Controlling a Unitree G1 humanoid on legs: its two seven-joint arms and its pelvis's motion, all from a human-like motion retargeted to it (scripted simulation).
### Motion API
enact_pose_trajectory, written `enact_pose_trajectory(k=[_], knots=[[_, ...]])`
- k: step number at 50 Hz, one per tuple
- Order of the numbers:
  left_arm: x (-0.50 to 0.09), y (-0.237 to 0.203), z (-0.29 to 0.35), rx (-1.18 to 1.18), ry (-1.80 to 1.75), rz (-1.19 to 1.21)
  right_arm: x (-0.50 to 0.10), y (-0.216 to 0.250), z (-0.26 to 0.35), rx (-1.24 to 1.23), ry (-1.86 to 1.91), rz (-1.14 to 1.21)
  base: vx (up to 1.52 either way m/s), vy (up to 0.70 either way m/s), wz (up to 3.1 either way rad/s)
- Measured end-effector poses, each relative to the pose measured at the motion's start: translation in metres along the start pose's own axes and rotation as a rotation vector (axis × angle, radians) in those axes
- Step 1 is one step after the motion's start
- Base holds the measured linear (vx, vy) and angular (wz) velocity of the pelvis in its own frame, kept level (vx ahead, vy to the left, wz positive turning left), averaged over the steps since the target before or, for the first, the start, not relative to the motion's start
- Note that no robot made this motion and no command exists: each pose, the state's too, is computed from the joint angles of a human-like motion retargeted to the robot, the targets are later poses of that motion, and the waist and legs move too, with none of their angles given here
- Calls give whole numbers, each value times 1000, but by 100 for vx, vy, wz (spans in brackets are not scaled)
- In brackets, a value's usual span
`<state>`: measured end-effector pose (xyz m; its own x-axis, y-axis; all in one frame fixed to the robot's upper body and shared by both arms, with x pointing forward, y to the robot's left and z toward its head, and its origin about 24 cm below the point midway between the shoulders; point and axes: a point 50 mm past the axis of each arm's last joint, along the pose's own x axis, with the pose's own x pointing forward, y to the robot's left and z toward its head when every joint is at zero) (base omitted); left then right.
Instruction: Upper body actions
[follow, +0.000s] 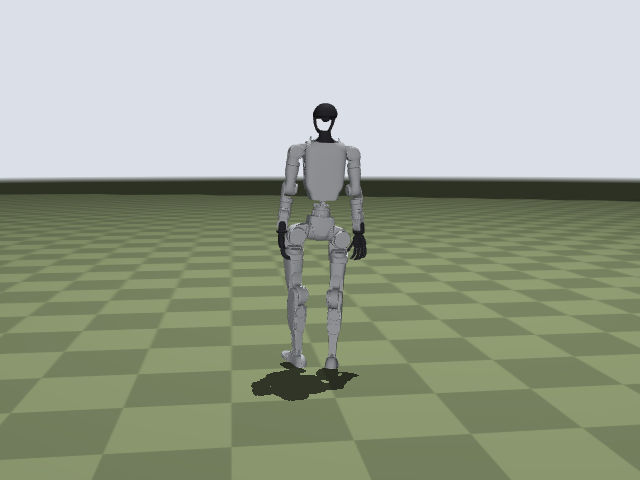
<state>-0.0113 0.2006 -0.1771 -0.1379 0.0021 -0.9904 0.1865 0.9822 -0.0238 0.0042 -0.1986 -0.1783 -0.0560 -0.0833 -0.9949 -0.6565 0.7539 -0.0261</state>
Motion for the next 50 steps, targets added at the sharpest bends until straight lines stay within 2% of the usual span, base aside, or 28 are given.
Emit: enact_pose_trajectory(k=[50], knots=[[0,-1,2,-5,-7,-2,0,-1,1,-8,-4,-2,0,0,0]])
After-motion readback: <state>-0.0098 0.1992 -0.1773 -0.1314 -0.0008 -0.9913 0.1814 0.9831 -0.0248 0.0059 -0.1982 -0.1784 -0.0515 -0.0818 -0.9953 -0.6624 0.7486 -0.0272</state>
